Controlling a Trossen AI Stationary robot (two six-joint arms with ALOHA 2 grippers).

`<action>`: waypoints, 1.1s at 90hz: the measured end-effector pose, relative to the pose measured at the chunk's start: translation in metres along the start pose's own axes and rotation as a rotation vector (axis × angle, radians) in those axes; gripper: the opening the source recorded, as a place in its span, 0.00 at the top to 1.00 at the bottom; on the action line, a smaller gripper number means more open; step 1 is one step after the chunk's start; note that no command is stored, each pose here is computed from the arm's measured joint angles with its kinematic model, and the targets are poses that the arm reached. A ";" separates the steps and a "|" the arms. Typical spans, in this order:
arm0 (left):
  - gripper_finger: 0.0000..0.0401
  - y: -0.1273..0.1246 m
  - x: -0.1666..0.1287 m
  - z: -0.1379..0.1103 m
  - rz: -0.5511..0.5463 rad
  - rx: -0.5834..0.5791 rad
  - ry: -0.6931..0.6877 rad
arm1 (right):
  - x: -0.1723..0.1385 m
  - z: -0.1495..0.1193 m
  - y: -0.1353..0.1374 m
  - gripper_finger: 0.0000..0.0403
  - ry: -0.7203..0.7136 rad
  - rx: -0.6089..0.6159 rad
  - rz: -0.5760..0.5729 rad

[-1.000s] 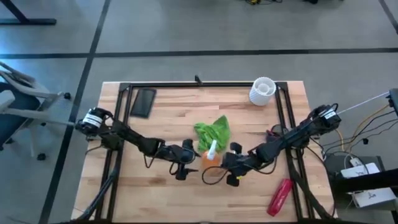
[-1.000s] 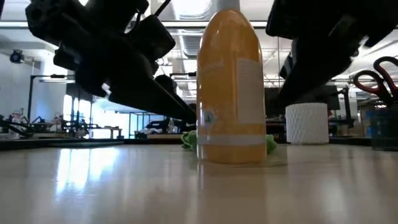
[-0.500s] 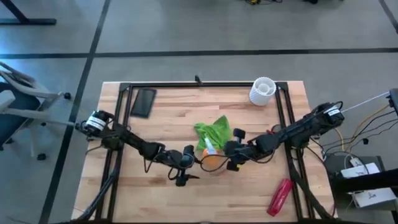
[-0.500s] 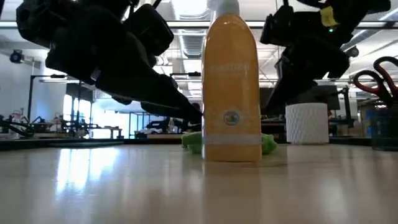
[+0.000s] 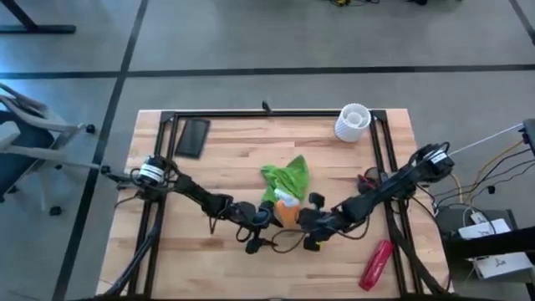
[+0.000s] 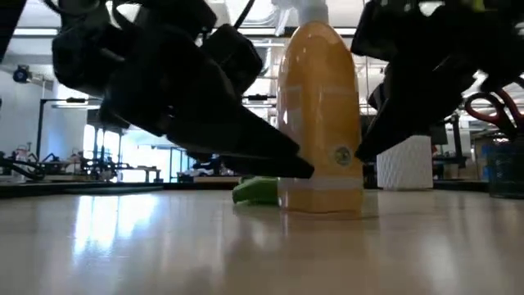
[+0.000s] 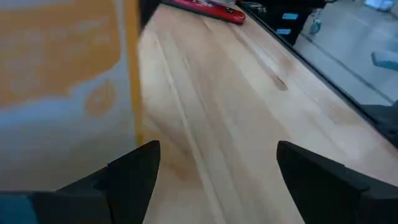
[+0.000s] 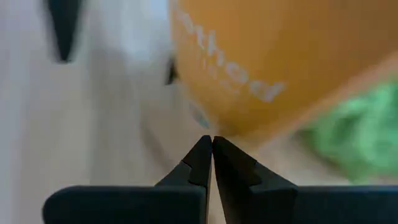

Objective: Apply microfiber cloth
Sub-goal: Prepare the spray cleaning bottle, then spray the front and back of the tablet with the spray bottle

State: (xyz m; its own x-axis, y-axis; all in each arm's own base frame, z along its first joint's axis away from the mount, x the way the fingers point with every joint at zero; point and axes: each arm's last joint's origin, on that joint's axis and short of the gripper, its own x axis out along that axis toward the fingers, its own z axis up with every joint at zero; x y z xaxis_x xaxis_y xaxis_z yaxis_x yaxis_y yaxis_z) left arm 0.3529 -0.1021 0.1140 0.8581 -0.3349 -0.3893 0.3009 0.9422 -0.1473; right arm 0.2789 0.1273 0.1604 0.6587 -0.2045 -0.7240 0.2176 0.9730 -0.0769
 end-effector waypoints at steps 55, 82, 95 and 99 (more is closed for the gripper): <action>0.24 0.045 -0.169 0.006 0.803 -0.179 0.181 | -0.030 0.004 -0.025 1.00 0.036 -0.065 -0.074; 0.24 0.128 -0.245 -0.024 1.217 -0.629 0.044 | -0.011 0.000 -0.015 1.00 0.010 -0.036 -0.060; 0.24 0.146 -0.267 -0.043 1.363 -0.757 0.050 | -0.004 -0.003 -0.013 1.00 0.017 -0.012 -0.066; 0.24 0.149 -0.270 -0.050 1.404 -0.794 0.066 | -0.002 -0.005 -0.012 1.00 0.026 -0.015 -0.072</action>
State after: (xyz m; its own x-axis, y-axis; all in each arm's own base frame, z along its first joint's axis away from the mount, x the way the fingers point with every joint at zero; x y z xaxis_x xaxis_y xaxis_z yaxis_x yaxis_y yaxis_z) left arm 0.1452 0.1281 0.1518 0.2318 0.7243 -0.6494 -0.9652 0.2545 -0.0606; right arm 0.2712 0.1162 0.1598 0.6230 -0.2710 -0.7337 0.2527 0.9575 -0.1391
